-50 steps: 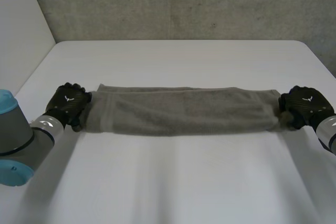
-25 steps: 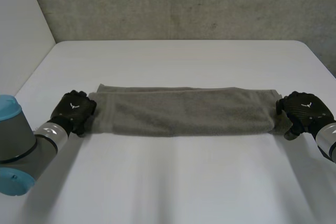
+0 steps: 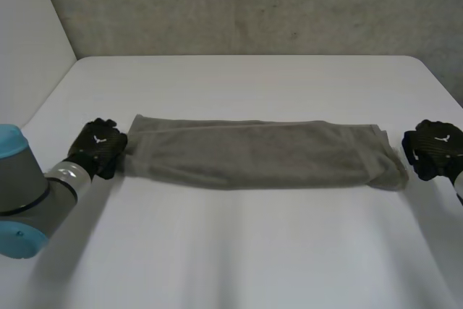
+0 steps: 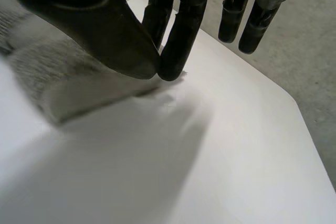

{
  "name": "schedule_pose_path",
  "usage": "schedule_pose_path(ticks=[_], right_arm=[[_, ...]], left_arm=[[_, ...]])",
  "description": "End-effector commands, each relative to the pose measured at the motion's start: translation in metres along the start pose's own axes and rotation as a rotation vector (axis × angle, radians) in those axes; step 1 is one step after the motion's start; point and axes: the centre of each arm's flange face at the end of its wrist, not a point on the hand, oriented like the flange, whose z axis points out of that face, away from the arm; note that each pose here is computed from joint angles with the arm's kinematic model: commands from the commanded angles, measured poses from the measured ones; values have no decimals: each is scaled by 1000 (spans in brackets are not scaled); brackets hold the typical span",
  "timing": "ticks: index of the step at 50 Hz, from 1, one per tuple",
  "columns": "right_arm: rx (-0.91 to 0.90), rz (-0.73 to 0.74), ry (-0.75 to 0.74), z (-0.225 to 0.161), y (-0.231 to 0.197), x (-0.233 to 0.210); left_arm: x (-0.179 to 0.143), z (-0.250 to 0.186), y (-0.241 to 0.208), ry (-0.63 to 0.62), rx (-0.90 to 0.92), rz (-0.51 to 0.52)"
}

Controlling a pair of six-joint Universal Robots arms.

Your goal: Fold the towel.

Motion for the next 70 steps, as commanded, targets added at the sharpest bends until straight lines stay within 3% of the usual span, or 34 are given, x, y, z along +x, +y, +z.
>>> schedule_pose_path(ticks=[1, 19, 30, 51, 62, 70], right_arm=[[-39, -16, -2, -6, 3, 9], [-11, 172, -82, -30, -10, -33], [-4, 137, -26, -11, 0, -36], [-19, 148, -55, -2, 10, -45], [19, 93, -8, -1, 4, -12], [-6, 28, -36, -6, 3, -17]], left_arm=[[-14, -6, -2, -30, 5, -7], [-16, -3, -9, -19, 38, 1], [-15, -4, -8, -18, 33, -1], [-19, -3, -10, -29, 39, 0], [-17, -6, -9, -18, 22, -7], [-17, -7, -10, -18, 20, -7]])
